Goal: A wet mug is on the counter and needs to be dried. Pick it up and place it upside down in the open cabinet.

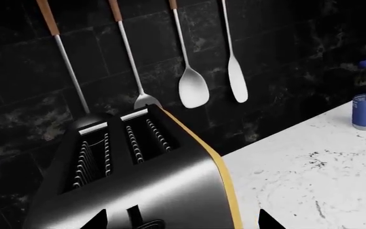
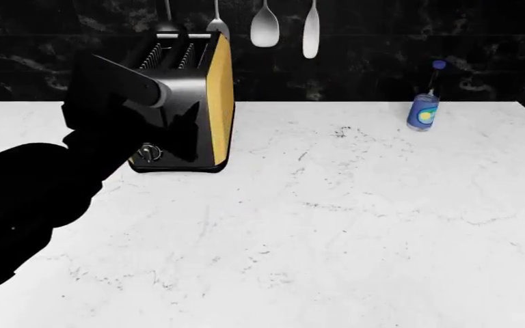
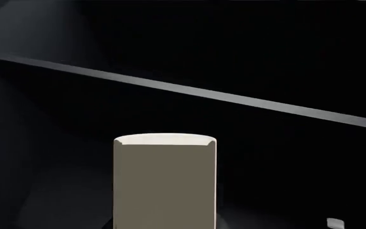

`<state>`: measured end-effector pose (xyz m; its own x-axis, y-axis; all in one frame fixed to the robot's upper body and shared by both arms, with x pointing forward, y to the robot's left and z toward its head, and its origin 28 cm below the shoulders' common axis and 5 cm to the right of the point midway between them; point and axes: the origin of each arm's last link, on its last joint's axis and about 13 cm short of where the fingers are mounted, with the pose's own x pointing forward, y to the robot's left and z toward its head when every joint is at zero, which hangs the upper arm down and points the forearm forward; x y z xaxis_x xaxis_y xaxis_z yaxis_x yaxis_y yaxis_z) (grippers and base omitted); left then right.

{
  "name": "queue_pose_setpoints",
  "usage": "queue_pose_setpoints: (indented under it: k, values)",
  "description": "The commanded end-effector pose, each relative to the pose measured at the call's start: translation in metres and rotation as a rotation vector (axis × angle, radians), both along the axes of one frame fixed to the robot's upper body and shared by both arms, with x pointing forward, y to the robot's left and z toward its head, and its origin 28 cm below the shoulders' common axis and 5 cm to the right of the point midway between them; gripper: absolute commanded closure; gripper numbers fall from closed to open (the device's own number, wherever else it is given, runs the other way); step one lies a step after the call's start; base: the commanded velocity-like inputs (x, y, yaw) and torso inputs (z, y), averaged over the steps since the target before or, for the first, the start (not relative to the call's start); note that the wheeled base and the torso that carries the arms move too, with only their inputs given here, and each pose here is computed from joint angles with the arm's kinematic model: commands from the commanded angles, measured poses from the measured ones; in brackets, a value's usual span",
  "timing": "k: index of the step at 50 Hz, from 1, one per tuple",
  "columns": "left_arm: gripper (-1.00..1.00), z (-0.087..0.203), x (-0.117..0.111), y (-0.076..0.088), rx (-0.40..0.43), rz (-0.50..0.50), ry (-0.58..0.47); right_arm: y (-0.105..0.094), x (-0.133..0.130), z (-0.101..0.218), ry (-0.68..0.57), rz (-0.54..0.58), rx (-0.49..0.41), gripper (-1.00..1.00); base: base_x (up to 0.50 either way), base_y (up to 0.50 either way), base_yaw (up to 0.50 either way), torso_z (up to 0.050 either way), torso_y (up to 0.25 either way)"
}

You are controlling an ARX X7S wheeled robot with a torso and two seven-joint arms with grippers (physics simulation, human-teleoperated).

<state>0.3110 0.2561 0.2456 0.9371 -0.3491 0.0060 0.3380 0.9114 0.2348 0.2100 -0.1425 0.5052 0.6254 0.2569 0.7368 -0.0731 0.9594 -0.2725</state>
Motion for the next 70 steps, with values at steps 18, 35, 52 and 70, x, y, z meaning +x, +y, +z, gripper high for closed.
queue_pose_setpoints:
  k: [18,35,52,70]
  values:
    - [-1.00,-0.004,0.002,0.002,-0.005,0.002,0.008,-0.027,0.080,-0.024,0.510,-0.256,0.174,1.00,0.00,0.00,0.00,0.000,0.001]
    - [-1.00,-0.005,0.003,0.002,-0.010,0.006,0.013,-0.034,0.099,-0.042,0.523,-0.228,0.199,1.00,0.00,0.00,0.00,0.000,0.000]
    - [-1.00,0.000,0.000,0.003,-0.017,0.002,0.006,-0.033,0.110,-0.052,0.560,-0.247,0.206,-1.00,0.01,0.00,0.00,0.000,0.000]
    - [-1.00,0.000,0.000,0.001,-0.020,-0.007,0.001,-0.032,0.104,-0.046,0.539,-0.229,0.200,-1.00,0.01,0.00,0.00,0.000,0.000]
